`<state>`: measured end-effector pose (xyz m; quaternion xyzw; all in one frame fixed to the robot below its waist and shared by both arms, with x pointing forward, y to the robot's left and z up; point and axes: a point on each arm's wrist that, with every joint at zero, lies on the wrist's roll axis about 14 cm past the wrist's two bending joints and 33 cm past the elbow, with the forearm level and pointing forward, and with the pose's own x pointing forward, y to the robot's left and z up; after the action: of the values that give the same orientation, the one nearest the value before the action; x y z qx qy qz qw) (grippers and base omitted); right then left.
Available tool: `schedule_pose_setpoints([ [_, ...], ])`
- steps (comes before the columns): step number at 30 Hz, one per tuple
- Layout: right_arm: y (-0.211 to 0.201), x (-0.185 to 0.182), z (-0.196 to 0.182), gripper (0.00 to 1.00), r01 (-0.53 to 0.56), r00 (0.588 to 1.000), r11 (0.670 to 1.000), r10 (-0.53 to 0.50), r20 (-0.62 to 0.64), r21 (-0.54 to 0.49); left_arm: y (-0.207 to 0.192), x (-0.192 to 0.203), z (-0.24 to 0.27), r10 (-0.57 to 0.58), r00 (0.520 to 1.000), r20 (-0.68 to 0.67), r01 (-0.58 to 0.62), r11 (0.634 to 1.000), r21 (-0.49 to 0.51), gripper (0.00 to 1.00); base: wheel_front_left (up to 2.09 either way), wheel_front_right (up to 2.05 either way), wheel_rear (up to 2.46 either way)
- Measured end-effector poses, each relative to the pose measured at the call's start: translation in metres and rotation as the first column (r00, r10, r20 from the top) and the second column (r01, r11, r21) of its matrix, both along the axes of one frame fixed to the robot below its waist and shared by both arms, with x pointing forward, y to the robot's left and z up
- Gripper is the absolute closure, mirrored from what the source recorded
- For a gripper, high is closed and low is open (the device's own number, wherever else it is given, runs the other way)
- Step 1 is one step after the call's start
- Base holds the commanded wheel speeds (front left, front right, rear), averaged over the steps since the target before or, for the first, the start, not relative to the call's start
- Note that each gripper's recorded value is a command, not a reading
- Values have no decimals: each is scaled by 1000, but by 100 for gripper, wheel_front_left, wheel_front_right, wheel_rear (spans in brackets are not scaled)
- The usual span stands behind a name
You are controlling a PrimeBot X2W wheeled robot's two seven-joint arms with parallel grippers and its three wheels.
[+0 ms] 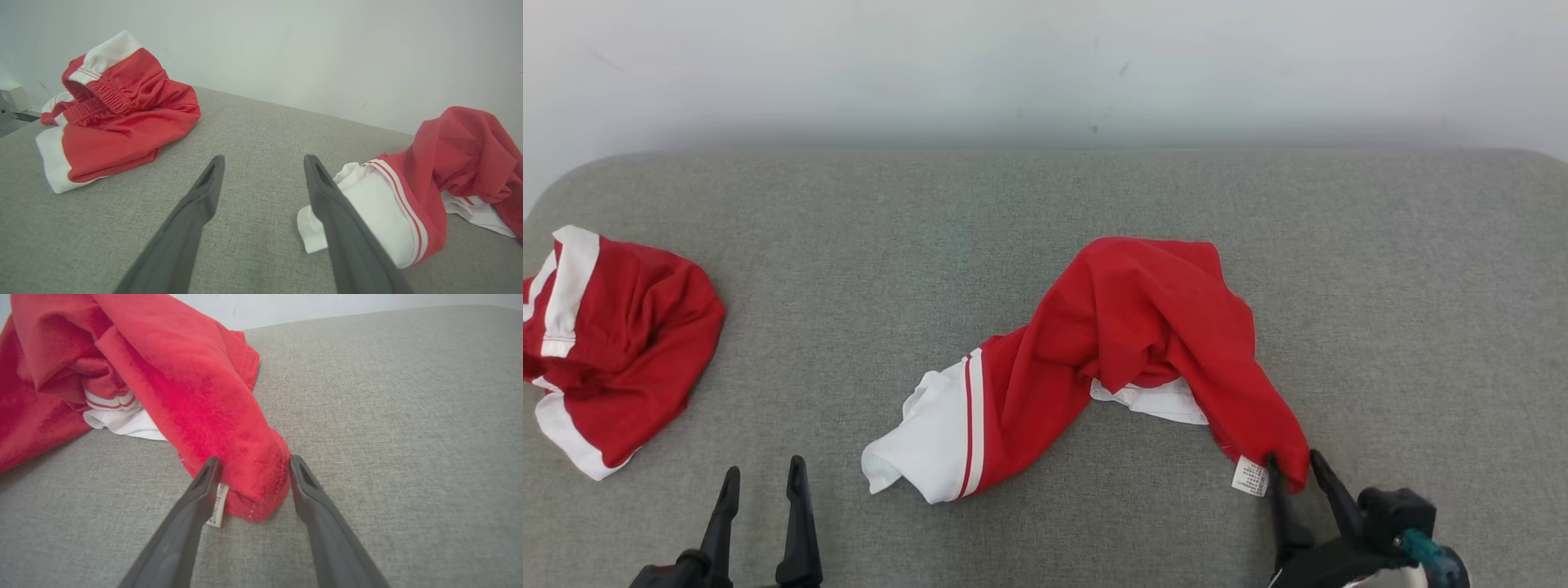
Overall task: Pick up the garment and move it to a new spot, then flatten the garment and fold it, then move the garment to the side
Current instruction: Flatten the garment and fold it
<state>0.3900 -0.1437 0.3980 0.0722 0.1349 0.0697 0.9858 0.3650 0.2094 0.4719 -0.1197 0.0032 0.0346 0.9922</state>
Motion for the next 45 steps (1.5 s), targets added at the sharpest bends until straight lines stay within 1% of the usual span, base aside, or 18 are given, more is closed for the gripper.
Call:
schedule_pose_setpoints([
  [1,-1,2,1,100,3,1000,1000,-3,3,0,0,-1,0,1,1000,0,-1,1000,0,0,0,0,0],
  [6,-15,12,20,100,36,997,999,-35,64,-10,2,-7,-2,7,1000,-8,-7,1000,-1,0,0,0,0],
  [11,-60,15,51,100,129,979,990,-119,165,-51,-3,-5,-3,-8,1000,-10,8,1000,-6,0,0,0,0],
  [17,-125,2,88,100,266,934,956,-223,279,-125,-16,0,-5,-46,999,-13,46,999,-12,0,0,0,0],
  [19,-142,-6,93,100,301,923,942,-248,296,-151,-19,2,-5,-53,998,-15,53,998,-14,0,0,0,0],
  [24,-171,-32,82,100,359,916,912,-305,260,-196,-24,4,-7,-69,997,-20,68,998,-16,0,0,0,0],
  [28,-172,-46,59,100,358,928,911,-322,188,-205,-25,5,-9,-69,997,-26,68,997,-20,0,0,0,0],
  [29,-170,-47,55,76,355,930,914,-323,176,-198,-24,5,-10,-68,997,-28,68,997,-22,0,0,0,0],
  [30,-168,-47,55,23,356,929,915,-326,176,-187,-24,5,-10,-67,997,-30,67,998,-23,0,0,0,0],
  [31,-167,-44,59,0,356,927,918,-323,189,-177,-24,5,-11,-66,997,-31,66,998,-24,0,0,0,0],
  [32,-164,-37,73,0,359,918,920,-318,235,-157,-24,5,-11,-65,997,-31,64,998,-24,0,0,0,0],
  [33,-162,-35,80,0,359,914,921,-314,257,-148,-23,5,-11,-64,997,-31,63,998,-24,0,0,0,0],
  [37,-151,-31,100,0,345,902,930,-292,318,-125,-21,4,-9,-57,998,-26,56,998,-23,0,0,0,0],
  [41,-142,-28,108,0,331,897,938,-279,344,-101,-18,4,-7,-51,999,-20,50,999,-22,0,0,0,0],
  [45,-128,-26,110,0,303,900,949,-257,351,-82,-20,4,-6,-57,998,-17,56,998,-23,0,0,0,0],
])
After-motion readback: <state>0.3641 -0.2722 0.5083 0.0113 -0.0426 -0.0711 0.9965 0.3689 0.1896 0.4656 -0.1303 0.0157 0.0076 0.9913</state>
